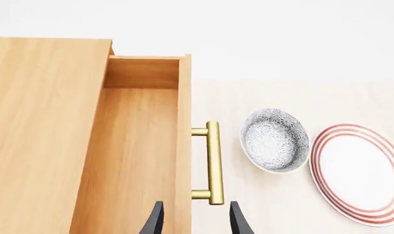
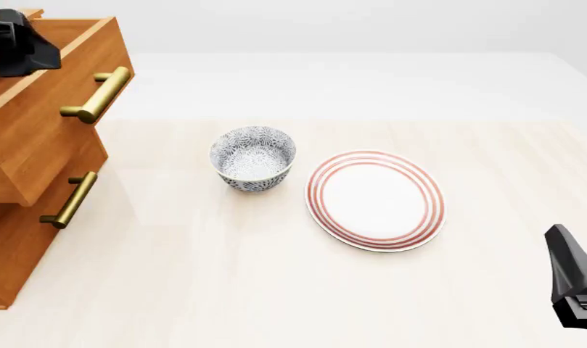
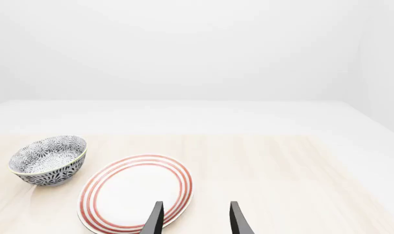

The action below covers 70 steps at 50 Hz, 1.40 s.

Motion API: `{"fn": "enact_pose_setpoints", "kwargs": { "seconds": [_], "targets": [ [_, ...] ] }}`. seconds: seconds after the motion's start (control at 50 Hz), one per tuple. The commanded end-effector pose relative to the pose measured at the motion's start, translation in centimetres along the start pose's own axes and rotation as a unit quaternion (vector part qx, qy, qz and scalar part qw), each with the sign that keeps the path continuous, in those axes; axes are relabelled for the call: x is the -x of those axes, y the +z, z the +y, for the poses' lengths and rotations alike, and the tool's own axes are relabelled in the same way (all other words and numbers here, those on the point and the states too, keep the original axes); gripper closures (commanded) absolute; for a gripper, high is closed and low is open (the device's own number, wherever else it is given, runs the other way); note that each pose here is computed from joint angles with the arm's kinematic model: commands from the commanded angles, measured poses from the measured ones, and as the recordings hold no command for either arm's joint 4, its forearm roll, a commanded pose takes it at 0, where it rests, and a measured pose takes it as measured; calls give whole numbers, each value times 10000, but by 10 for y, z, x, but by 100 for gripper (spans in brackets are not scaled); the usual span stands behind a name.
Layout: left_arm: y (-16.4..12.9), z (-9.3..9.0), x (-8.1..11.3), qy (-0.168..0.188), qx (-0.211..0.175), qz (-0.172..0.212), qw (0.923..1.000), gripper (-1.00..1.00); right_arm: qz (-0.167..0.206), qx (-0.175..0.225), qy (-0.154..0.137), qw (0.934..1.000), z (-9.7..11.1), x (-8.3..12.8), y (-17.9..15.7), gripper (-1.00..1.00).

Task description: Open the top drawer of the cabinet.

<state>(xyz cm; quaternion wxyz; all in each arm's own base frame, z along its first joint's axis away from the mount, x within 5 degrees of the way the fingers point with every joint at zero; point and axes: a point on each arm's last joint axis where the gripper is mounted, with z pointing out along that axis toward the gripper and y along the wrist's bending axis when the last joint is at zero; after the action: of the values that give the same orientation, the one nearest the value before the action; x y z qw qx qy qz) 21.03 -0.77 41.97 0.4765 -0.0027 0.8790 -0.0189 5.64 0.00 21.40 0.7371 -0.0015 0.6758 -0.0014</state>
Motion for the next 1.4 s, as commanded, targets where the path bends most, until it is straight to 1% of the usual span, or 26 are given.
{"fn": "enact_pose_setpoints", "kwargs": {
  "seconds": [0.02,0.34,0.78,0.96,1.32,1.4],
  "targets": [
    [10,1,-4,-33,13,112,9999,-100,-1,0,0,10000,0,0,0,-100],
    [15,2,-6,-70,45,123,9999,-100,1,0,0,10000,0,0,0,-100],
    [30,4,-16,-119,73,258,9996,-100,-1,0,0,10000,0,0,0,-100],
    [35,5,-17,-102,88,311,9994,-100,0,0,-1,10000,0,0,0,-100],
    [51,3,-22,-125,50,420,9990,-100,-1,1,0,10000,0,0,0,-100],
    [54,0,-23,-67,1,472,9989,-100,1,-1,1,10000,0,0,0,-100]
  ]
}}
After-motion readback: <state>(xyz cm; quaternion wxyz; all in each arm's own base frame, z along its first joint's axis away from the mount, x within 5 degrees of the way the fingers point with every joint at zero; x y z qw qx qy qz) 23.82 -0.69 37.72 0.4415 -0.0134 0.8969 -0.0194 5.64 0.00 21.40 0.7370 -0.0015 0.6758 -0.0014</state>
